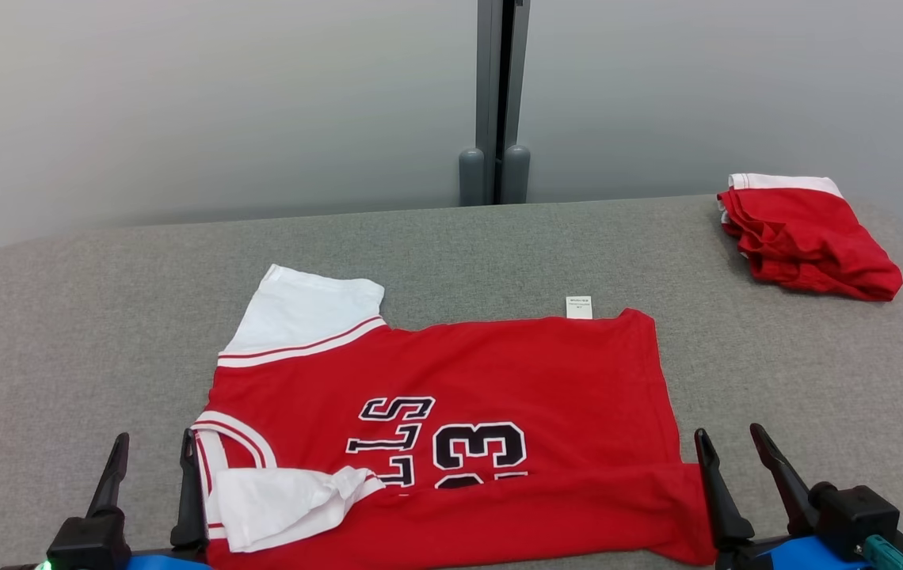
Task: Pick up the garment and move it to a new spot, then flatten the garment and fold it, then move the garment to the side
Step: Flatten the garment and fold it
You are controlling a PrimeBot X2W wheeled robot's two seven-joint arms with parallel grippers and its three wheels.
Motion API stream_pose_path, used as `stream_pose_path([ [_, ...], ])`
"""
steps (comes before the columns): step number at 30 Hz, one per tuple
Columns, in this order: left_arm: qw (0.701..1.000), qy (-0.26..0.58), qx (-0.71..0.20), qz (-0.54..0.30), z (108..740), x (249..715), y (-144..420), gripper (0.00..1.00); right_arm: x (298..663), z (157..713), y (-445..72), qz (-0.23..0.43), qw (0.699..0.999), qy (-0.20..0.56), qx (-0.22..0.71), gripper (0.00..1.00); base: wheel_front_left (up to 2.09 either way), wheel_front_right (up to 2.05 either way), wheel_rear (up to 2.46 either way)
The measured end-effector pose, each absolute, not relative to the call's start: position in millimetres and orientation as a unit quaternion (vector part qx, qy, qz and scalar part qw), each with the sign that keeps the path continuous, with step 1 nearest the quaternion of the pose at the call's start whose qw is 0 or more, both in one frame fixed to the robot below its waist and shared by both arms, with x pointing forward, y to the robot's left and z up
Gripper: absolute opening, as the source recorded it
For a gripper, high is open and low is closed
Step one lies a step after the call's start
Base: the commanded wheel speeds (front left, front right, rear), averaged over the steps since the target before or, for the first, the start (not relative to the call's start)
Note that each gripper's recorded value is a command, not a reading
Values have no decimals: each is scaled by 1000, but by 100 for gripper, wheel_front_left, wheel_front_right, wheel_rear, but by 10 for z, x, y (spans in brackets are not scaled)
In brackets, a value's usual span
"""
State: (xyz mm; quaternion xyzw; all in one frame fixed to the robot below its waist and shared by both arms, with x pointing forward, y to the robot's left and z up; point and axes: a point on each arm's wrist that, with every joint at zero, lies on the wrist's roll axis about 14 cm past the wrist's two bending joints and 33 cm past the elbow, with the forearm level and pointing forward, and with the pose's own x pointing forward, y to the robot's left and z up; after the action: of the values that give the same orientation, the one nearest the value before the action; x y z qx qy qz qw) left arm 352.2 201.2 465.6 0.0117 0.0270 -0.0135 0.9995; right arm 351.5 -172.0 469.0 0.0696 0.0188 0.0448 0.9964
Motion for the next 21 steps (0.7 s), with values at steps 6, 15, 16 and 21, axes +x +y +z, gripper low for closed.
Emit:
stream_pose_path([
  [6,999,26,13,-16,4662,3530,2014,100,3505,4673,-1724,44,996,22,69,100,0,0,0],
  [15,999,1,21,-36,4837,3834,1973,100,3731,4838,-1680,61,997,-1,56,100,0,0,0],
  [16,999,-9,23,-41,4911,3926,1963,100,3795,4886,-1687,65,997,-7,50,100,0,0,0],
  [21,996,-50,34,-67,5230,4469,1891,100,4186,5086,-1715,88,996,-14,16,100,0,0,0],
])
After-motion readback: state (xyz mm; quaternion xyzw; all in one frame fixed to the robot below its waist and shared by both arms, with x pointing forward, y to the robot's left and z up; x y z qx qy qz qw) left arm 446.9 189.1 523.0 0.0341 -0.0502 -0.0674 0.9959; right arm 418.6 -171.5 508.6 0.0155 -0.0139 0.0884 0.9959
